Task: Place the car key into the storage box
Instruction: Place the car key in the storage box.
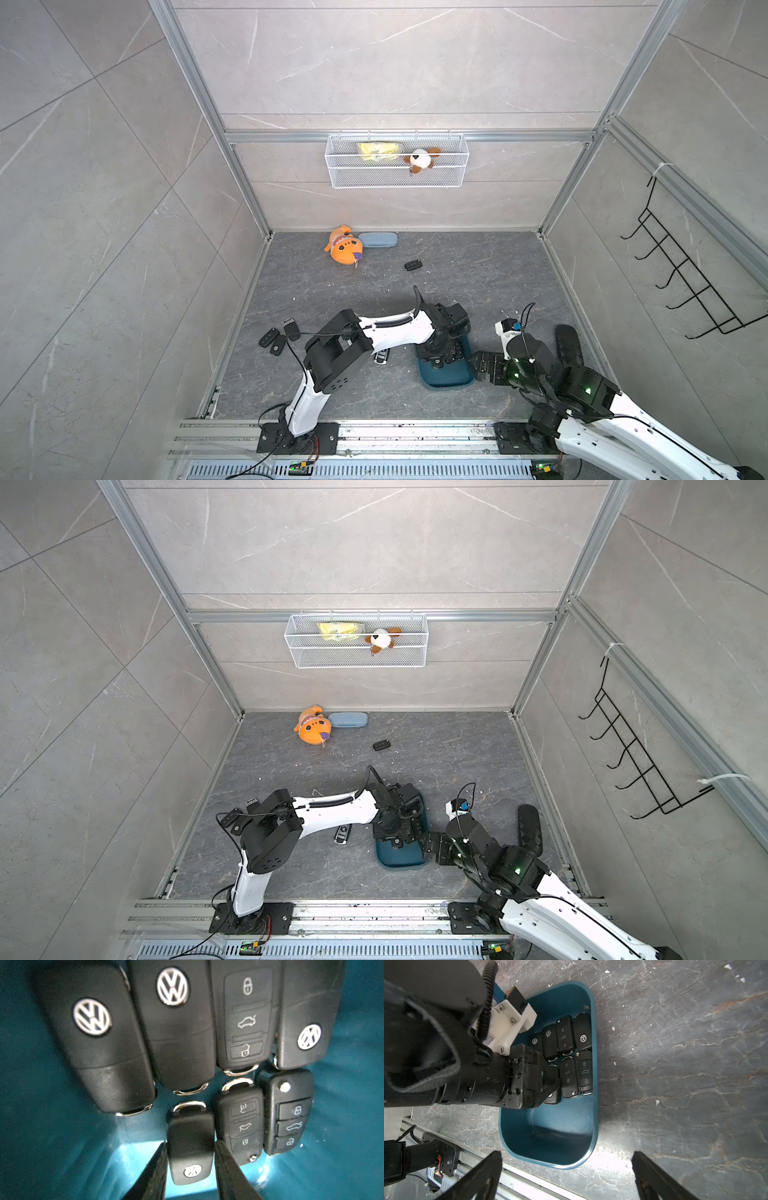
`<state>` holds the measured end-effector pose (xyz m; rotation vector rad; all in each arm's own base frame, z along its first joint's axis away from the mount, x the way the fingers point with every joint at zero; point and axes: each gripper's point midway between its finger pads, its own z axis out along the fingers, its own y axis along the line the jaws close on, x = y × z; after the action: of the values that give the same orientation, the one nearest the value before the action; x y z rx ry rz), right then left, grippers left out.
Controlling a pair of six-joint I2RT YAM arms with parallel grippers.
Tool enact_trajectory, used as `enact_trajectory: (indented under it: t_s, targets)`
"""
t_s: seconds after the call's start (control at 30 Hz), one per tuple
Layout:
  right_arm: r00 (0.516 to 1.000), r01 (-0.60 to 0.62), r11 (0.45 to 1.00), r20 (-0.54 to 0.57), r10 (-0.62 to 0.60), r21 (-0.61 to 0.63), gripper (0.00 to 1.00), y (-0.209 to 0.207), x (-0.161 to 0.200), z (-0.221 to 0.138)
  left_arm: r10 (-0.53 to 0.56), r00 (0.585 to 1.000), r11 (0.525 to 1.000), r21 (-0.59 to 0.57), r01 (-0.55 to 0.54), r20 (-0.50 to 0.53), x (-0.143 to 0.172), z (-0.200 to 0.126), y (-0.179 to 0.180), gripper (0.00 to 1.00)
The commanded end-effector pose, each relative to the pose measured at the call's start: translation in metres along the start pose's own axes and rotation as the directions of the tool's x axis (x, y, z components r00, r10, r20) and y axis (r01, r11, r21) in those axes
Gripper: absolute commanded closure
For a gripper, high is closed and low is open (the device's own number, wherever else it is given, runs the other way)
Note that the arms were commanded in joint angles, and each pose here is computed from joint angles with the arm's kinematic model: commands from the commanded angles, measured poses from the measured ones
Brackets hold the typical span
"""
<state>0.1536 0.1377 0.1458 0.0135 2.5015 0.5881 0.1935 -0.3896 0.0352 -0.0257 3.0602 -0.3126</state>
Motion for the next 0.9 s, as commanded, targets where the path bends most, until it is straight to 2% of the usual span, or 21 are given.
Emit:
enact_trajectory:
  t_s: [0.0, 0.23, 0.4, 0.57, 0.7, 0.87]
  targets:
    - [1.000, 0.013, 1.000, 0.011, -0.013, -0.009, 0.01, 0.006, -0.006, 0.000, 0.004, 0.999, 0.999, 0.048, -0.006, 0.051, -0.009, -0.029, -0.009, 0.56]
    - [0.998, 0.059, 0.997, 0.038, -0.057, -0.055, 0.00, 0.026, -0.022, 0.000, 0.008, 0.994, 0.998, 0.059, -0.015, 0.110, -0.021, -0.060, -0.004, 0.42]
    - [0.994, 0.106, 0.988, 0.051, -0.101, -0.115, 0.01, 0.051, -0.037, 0.003, -0.010, 0.987, 0.999, 0.046, 0.002, 0.163, -0.036, -0.083, 0.014, 0.34]
    - [0.986, 0.162, 0.963, 0.063, -0.152, -0.214, 0.00, 0.089, -0.053, 0.011, -0.061, 0.970, 0.998, 0.019, 0.058, 0.236, -0.056, -0.106, 0.049, 0.23]
    - [0.982, 0.190, 0.940, 0.064, -0.179, -0.284, 0.01, 0.116, -0.063, 0.020, -0.108, 0.949, 0.992, -0.028, 0.122, 0.295, -0.068, -0.122, 0.086, 0.02]
    - [0.977, 0.210, 0.917, 0.045, -0.207, -0.339, 0.00, 0.144, -0.073, 0.036, -0.198, 0.916, 0.971, -0.055, 0.231, 0.349, -0.081, -0.134, 0.137, 0.00]
